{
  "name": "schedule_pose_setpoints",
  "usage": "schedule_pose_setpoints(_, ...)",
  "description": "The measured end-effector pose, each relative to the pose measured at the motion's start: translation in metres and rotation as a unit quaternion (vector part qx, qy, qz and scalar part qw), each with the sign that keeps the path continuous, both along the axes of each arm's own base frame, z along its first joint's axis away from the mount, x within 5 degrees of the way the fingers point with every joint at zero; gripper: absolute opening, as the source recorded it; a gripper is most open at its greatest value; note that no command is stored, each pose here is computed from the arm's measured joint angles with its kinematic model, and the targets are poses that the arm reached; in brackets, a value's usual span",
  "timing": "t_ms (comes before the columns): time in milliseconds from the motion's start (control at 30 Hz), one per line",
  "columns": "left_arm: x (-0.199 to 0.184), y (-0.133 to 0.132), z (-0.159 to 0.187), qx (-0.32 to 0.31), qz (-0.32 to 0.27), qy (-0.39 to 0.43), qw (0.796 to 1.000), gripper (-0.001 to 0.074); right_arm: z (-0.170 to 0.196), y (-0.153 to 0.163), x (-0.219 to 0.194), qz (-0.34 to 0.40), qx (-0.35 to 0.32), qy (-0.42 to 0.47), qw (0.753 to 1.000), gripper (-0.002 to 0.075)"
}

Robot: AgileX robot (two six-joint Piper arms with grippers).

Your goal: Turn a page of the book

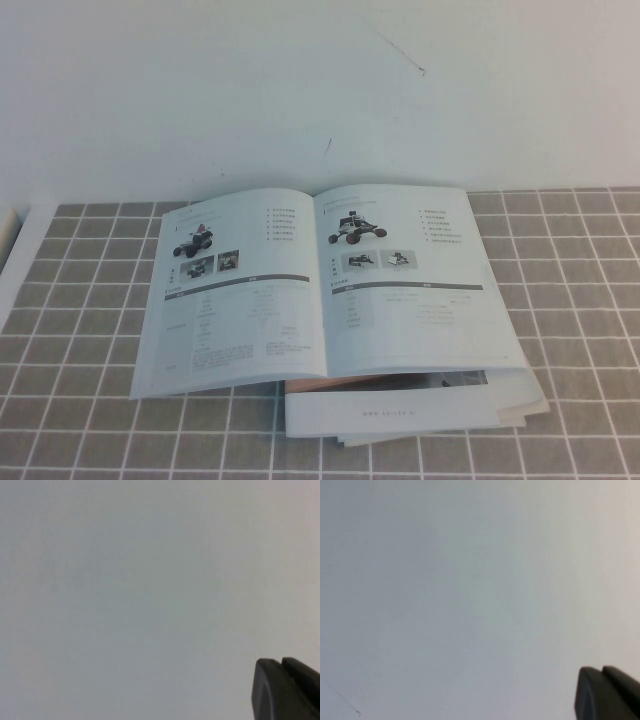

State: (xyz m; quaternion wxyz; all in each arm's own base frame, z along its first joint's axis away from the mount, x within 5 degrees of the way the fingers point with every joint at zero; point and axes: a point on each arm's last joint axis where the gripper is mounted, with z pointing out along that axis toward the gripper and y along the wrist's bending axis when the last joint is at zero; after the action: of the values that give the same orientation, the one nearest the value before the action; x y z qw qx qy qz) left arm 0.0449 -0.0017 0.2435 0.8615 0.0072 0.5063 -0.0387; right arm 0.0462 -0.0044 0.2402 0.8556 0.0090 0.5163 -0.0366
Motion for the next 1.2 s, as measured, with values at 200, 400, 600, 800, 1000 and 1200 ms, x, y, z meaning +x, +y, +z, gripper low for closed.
schedule_pose_setpoints(200, -0.003, -0.001, 0.020, 0.005, -0.006, 0.050, 0.999, -0.0003, 0.025, 0.002, -0.004, 0.009, -0.010, 0.056, 0.998, -0.0002)
schedule_pose_setpoints(400, -0.008, -0.002, 0.059, 0.011, -0.012, 0.097, 0.995, -0.0003, 0.061, 0.004, -0.008, 0.012, -0.026, 0.086, 0.996, -0.0002)
schedule_pose_setpoints(600, 0.020, -0.005, 0.082, 0.023, -0.019, 0.233, 0.972, -0.0003, 0.094, 0.006, 0.009, 0.028, -0.023, 0.190, 0.981, -0.0002)
schedule_pose_setpoints(800, 0.069, -0.010, 0.084, 0.013, -0.027, 0.349, 0.936, -0.0003, 0.113, 0.011, 0.045, 0.061, -0.023, 0.353, 0.934, -0.0002)
schedule_pose_setpoints(1000, 0.117, -0.015, 0.071, -0.016, -0.031, 0.408, 0.912, -0.0003, 0.110, 0.019, 0.088, 0.111, -0.032, 0.430, 0.896, -0.0002)
schedule_pose_setpoints(1200, 0.167, -0.021, 0.058, -0.020, -0.035, 0.509, 0.860, -0.0003, 0.079, 0.037, 0.138, 0.217, -0.032, 0.494, 0.841, -0.0002)
